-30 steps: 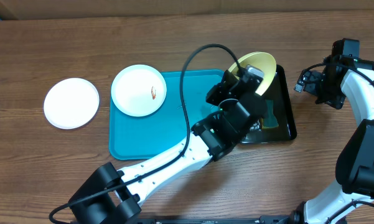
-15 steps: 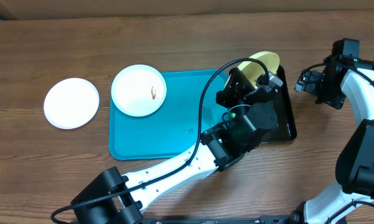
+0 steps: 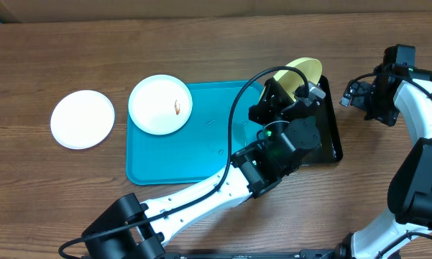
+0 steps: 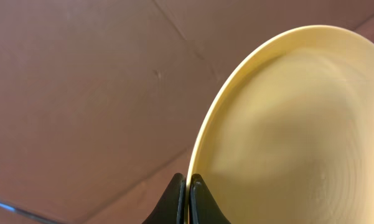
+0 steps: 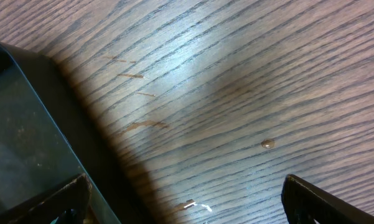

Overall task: Clean dirty plates on tray and stack at the side
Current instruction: 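Lift the yellow plate by its rim with the left gripper, then carry the yellow plate left over the tray with the left gripper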

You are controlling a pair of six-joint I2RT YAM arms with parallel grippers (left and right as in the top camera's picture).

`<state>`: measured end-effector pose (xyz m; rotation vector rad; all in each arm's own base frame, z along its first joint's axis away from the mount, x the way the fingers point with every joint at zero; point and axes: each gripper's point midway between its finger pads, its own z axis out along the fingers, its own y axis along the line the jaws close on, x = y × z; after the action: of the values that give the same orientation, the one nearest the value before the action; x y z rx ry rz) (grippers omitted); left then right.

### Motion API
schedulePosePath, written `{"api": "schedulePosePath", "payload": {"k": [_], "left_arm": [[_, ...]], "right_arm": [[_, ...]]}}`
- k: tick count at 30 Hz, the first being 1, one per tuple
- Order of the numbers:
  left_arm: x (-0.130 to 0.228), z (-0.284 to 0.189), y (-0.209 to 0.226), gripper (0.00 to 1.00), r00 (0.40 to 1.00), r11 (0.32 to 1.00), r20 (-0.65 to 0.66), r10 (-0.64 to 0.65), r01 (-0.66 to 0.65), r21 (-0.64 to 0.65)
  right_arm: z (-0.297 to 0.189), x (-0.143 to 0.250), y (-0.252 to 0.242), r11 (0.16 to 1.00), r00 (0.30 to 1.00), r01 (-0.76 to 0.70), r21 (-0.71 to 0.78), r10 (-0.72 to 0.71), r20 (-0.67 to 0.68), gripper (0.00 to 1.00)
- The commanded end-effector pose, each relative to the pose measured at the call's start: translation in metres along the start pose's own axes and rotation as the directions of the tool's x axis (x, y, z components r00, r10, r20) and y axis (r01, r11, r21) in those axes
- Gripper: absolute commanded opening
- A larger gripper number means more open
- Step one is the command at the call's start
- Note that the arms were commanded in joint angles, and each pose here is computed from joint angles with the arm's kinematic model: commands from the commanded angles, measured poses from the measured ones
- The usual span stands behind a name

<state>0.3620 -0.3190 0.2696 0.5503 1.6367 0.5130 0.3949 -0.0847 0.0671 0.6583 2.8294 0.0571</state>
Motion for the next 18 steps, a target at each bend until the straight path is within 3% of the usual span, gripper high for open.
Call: {"api": "schedulePosePath", "payload": {"k": [1, 5, 9, 14, 18], "left_arm": [[0.003, 0.003, -0.003, 0.04, 0.986, 0.986, -0.022, -0.164, 0.164, 0.013], [0.028, 0.013, -0.023, 0.04, 0.944, 0.938, -0.129, -0.305, 0.321, 0.129], [0.043, 0.022, -0.045, 0.04, 0.841, 0.789, -0.311, -0.443, 0.53, 0.309], [0.058, 0.047, -0.035, 0.04, 0.637, 0.525, -0.544, -0.546, 0.766, 0.371], [0.091, 0.069, -0.003, 0.04, 0.45, 0.35, -0.698, -0.556, 0.889, 0.295]], "right_arm": [[-0.007, -0.011, 0.001, 1.0, 0.999, -0.006, 0.002, 0.006, 0.034, 1.0], [-0.007, -0.011, 0.001, 1.0, 0.999, -0.006, 0.002, 0.006, 0.034, 1.0], [-0.007, -0.011, 0.001, 1.0, 0.999, -0.006, 0.002, 0.006, 0.034, 1.0], [-0.007, -0.011, 0.001, 1.0, 0.999, -0.006, 0.002, 0.006, 0.034, 1.0], [-0.007, -0.011, 0.001, 1.0, 0.999, -0.006, 0.002, 0.006, 0.034, 1.0]]}}
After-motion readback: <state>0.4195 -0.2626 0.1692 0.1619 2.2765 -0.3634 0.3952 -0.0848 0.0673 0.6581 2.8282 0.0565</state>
